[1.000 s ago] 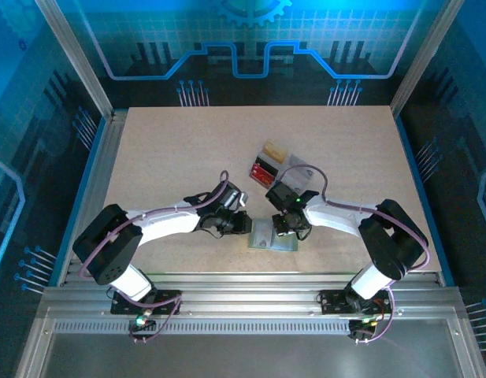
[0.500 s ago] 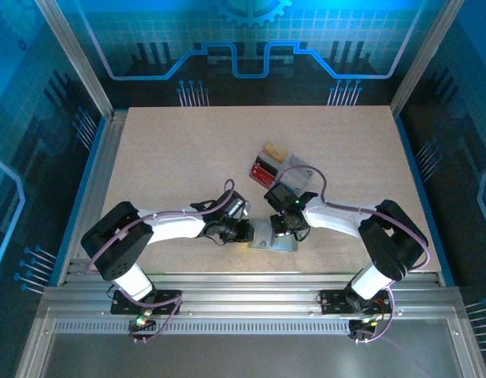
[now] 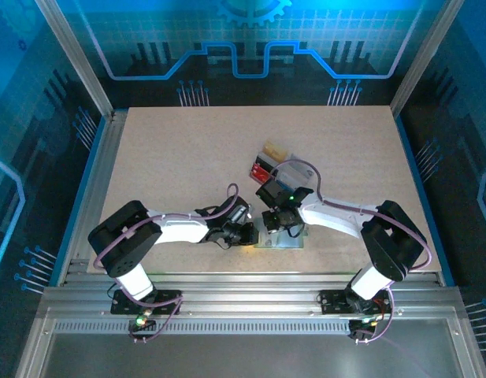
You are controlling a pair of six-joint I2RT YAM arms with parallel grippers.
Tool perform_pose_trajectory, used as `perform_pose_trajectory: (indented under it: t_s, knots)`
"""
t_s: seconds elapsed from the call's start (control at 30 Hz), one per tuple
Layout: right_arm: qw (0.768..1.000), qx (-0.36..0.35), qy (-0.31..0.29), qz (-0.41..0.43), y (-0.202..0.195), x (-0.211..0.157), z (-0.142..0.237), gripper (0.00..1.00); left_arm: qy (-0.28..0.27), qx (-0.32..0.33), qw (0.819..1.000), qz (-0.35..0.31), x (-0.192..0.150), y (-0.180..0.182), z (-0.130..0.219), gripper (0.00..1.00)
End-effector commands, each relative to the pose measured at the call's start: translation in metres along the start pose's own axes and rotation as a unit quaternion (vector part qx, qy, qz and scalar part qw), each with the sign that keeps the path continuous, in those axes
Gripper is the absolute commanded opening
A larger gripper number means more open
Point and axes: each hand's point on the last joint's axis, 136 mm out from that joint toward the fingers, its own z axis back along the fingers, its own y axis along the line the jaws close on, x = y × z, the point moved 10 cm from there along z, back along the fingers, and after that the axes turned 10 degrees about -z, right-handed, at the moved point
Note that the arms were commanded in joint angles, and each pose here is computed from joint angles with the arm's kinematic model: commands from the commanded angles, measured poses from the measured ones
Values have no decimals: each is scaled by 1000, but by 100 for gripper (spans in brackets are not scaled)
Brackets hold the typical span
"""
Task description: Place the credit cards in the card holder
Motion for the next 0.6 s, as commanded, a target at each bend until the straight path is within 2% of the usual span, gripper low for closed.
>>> perform_pose_trajectory:
  t_s: [0.0,0.1,0.27,0.57]
  knots:
    - [999,43,10,4,14,2,5,24,29,21,999,16,-17,10,-10,17]
    - [997,72,16,-4,21,5,1,31,19,17,1000,15,-16,7,-2,18]
    - [993,116,21,-20,30,13,-3,35,6,13,1000,14,-18,4,11,18]
    - [986,167,11,-12,52,36,3,51,-18,24,999,12,-33,8,44,26]
